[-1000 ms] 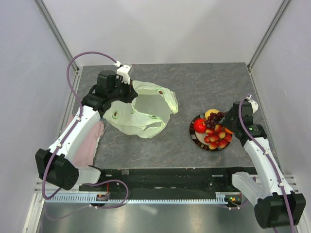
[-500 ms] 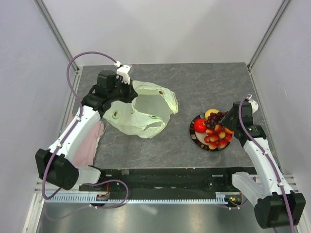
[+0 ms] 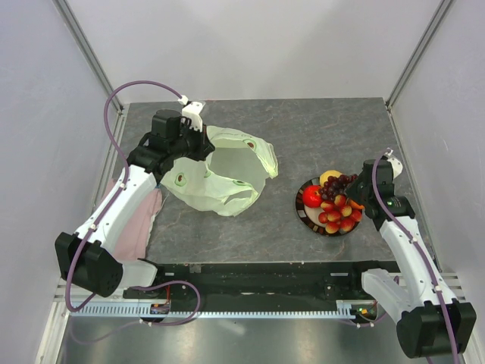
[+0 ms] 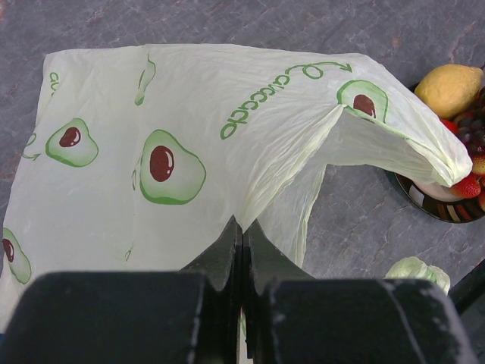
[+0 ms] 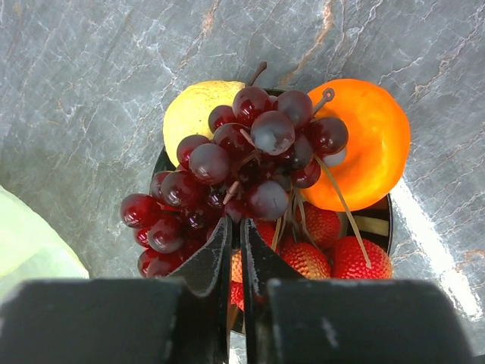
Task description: Place the fruits into the plastic bag
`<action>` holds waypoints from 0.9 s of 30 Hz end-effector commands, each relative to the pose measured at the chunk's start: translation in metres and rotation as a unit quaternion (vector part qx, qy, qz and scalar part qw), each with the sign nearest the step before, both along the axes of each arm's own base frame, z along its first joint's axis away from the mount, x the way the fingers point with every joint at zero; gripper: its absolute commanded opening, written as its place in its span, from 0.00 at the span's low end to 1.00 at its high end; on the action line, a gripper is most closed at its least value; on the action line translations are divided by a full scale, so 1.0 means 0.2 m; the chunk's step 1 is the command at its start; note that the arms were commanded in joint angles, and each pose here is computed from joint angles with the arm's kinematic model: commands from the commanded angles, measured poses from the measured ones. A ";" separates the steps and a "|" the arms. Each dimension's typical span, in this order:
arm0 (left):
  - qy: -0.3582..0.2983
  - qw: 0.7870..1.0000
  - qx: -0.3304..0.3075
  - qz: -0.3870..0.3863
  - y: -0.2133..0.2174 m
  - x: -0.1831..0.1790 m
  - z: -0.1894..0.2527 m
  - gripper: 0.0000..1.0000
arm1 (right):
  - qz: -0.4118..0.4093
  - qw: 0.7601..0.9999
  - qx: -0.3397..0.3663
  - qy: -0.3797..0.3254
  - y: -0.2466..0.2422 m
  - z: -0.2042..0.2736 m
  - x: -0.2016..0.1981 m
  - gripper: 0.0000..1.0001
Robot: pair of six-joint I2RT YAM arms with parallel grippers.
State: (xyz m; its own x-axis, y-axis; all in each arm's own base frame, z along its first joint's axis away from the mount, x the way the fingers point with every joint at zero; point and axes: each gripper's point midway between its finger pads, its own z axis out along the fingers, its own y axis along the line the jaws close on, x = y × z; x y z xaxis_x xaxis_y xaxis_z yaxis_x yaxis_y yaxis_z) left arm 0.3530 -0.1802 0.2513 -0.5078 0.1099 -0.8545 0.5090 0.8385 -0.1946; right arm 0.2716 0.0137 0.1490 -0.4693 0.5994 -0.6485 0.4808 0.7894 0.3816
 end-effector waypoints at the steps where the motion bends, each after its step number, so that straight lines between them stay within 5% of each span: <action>1: -0.027 0.999 -0.020 -0.003 -0.01 0.01 0.10 0.02 | -0.001 1.000 0.011 -0.025 0.01 0.05 0.02 0.06; 27: -0.028 0.999 -0.021 -0.003 -0.01 0.00 0.10 0.01 | 0.030 0.978 0.029 -0.203 0.07 0.53 0.17 0.00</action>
State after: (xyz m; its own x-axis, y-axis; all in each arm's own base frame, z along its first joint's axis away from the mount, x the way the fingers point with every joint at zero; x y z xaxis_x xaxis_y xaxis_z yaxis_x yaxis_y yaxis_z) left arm 0.3529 -0.1804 0.2513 -0.5078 0.1100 -0.8544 0.5095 0.8381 -0.1949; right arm 0.2926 0.0298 0.2079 -0.3395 0.6270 -0.7011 0.3234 0.7778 0.5390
